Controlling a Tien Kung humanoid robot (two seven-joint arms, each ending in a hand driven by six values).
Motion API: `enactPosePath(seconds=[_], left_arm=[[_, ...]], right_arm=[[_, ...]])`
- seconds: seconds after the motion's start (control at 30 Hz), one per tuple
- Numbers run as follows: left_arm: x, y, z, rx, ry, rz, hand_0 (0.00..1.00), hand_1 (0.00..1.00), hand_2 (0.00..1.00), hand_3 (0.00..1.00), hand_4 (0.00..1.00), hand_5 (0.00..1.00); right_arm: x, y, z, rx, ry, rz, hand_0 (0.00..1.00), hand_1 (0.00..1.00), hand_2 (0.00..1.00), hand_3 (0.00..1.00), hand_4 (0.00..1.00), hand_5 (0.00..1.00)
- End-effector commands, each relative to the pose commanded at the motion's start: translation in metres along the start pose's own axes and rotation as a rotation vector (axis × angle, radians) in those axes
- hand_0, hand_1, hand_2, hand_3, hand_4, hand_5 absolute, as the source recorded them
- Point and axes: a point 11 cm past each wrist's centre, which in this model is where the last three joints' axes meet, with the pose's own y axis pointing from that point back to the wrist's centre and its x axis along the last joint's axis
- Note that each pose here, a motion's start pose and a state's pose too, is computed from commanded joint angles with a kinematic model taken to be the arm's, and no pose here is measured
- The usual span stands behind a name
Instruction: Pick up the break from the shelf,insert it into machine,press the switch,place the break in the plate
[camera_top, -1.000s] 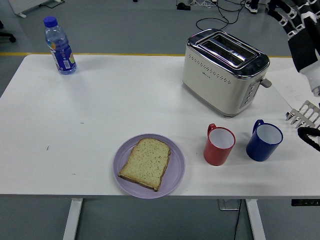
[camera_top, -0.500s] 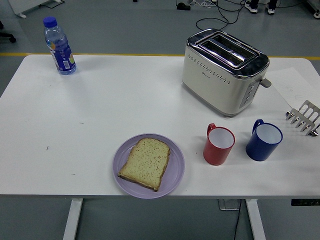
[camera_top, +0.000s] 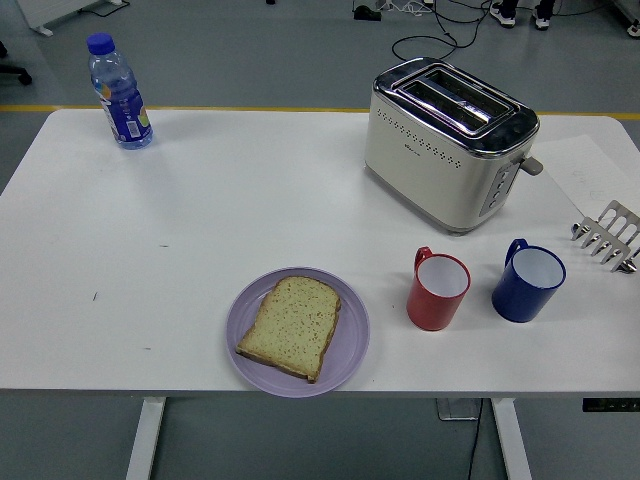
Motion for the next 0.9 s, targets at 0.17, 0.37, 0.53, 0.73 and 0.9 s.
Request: enactPosePath(seconds=[0.17, 0.37, 0.53, 0.73, 0.9], left_arm=[[0.0000, 0.0000, 0.0003, -0.001, -0.003, 0.000, 0.416, 0.480, 0.520, 0.601, 0.387, 0.998], [0.0003, 0.0001, 0.0011, -0.002, -0.003, 0.000, 0.416, 0.480, 0.519, 0.600, 0.385, 0.998], [0.0001, 0.0002, 0.0013, -0.003, -0.003, 0.000, 0.416, 0.480, 0.519, 0.599, 0.386, 0.998], [-0.0004, 0.0003, 0.0013, -0.004, -0.004, 0.000, 0.416, 0.479, 0.519, 0.599, 0.381, 0.998], [-0.0005, 0.0005, 0.0026, -0.007, -0.005, 0.000, 0.415, 0.479, 0.519, 0.597, 0.376, 0.998]], right_arm=[[0.0036, 0.0008, -0.0013, 0.005, -0.005, 0.008, 0.683, 0.666, 0.707, 0.666, 0.475, 0.315], [0.0038, 0.0011, -0.0004, 0.004, -0.012, 0.010, 0.682, 0.665, 0.706, 0.665, 0.476, 0.317], [0.0033, 0.0013, 0.0012, 0.001, -0.020, 0.008, 0.682, 0.665, 0.706, 0.663, 0.474, 0.319], [0.0021, 0.0017, 0.0017, -0.002, -0.032, 0.003, 0.682, 0.662, 0.705, 0.658, 0.474, 0.319], [0.0016, 0.0021, 0.0011, -0.002, -0.035, 0.000, 0.680, 0.661, 0.704, 0.655, 0.472, 0.321]])
